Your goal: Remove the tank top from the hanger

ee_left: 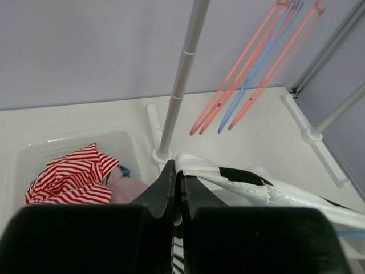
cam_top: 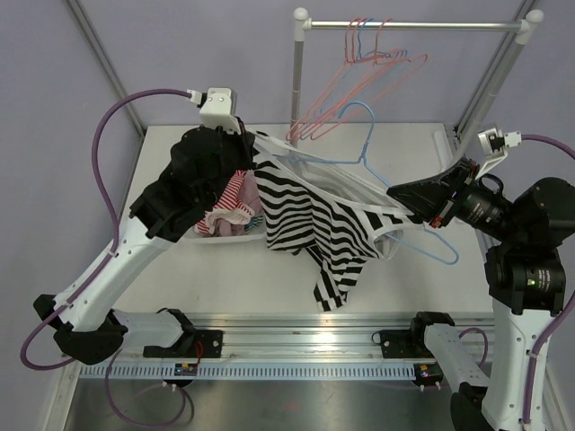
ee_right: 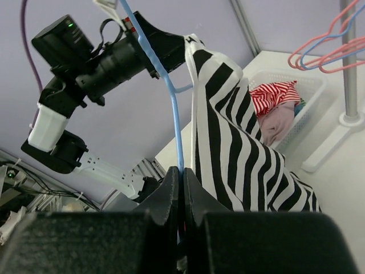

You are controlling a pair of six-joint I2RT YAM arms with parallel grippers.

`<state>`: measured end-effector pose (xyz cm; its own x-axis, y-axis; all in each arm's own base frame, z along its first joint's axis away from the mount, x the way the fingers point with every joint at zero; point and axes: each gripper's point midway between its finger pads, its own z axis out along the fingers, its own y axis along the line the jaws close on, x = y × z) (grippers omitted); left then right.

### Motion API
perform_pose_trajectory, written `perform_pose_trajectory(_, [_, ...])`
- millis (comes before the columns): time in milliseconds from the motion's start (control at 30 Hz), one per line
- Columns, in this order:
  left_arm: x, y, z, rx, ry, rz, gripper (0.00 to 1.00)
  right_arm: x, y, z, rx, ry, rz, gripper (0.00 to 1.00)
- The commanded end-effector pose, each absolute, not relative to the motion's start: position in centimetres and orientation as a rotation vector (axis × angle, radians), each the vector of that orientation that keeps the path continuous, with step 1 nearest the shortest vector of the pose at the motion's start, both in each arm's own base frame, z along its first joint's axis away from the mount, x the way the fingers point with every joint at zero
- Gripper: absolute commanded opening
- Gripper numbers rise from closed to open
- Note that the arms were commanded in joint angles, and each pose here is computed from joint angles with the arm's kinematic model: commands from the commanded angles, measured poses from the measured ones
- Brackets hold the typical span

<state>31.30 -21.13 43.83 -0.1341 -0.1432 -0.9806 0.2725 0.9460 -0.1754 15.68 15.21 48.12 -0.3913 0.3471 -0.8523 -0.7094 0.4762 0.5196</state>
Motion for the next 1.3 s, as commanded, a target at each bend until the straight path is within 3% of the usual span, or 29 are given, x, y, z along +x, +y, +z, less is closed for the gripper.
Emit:
perform_pose_trajectory(0, [31.7, -18.1, 46.0, -0.047, 1.665, -0.359, 0.0, 12.9, 16.0, 50.1, -0.489, 1.47, 1.175, 0.0])
perform_pose_trajectory(567, [31.3, -21.9, 41.0, 0.089, 1.891, -0.625, 0.0, 12.8, 15.2, 50.8, -0.419, 1.25, 1.092, 0.0])
perform_pose_trajectory(733, [25.7, -28.0, 41.7, 0.421, 1.761, -0.981, 0.0, 12.9, 14.4, 52.8, -0.339, 1.039, 1.151, 0.0])
perform_pose_trajectory(933, [19.4, -32.4, 39.6, 0.735, 1.647, -1.083, 0.0, 14.1, 12.2, 55.0, -0.184, 0.816, 1.199, 0.0])
perform_pose_trajectory(1267, [16.4, -33.2, 33.6, 0.876, 1.692, -1.178, 0.0, 14.0, 9.2, 55.5, -0.094, 0.551, 1.145, 0.0])
